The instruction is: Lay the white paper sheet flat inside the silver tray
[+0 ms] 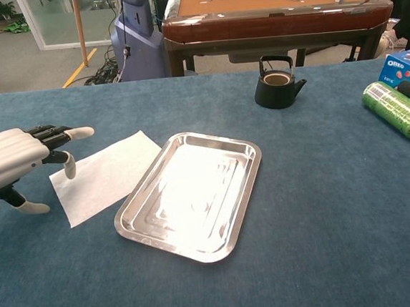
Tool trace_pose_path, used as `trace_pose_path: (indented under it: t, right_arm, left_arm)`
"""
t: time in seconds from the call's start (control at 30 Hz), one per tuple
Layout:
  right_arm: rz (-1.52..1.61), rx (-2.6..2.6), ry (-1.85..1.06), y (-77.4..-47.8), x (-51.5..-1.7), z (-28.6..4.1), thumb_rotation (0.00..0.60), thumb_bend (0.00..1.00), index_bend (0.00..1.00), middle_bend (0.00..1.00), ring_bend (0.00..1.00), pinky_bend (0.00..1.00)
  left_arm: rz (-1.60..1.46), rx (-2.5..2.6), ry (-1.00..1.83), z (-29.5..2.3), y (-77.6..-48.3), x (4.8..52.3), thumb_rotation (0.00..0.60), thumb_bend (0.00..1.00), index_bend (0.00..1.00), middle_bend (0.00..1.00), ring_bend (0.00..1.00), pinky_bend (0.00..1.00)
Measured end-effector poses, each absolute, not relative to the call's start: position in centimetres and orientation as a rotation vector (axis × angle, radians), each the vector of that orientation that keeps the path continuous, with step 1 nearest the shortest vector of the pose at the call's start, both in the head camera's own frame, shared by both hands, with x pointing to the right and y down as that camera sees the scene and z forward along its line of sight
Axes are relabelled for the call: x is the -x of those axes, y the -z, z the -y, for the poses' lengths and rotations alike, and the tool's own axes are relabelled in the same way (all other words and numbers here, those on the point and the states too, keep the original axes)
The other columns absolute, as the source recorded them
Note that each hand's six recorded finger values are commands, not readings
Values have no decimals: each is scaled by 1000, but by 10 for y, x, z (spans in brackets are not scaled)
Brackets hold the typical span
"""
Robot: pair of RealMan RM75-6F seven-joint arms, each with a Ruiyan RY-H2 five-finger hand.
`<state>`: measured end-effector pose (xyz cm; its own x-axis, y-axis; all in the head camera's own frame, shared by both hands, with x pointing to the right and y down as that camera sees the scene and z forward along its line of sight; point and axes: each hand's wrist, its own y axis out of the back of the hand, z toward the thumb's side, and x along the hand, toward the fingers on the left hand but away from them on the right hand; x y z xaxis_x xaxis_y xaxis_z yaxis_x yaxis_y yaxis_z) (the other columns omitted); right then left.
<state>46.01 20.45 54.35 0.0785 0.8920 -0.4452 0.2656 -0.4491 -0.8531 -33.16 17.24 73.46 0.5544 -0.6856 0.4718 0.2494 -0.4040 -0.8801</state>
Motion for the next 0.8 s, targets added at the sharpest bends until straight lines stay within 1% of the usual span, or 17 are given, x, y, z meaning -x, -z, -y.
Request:
trace_pose_path:
  t: [0.53, 0.73, 0.8]
  right_arm:
    - [1153, 1782, -1391, -543, -462, -204, 600, 332, 573, 427, 298, 156]
    - [1151, 1784, -1393, -543, -461, -204, 600, 332, 573, 428, 298, 156]
    - [1150, 1784, -1394, -544, -461, -204, 600, 332, 573, 427, 298, 156]
  left_arm:
    - [-396, 1718, 1070, -173, -745, 322, 600, 112, 477, 0, 0, 104]
    - [-420, 1729, 1075, -172, -746, 321, 600, 113, 516, 0, 0, 113]
    - [-426, 1736, 1077, -172, -747, 321, 600, 138, 538, 0, 0, 116]
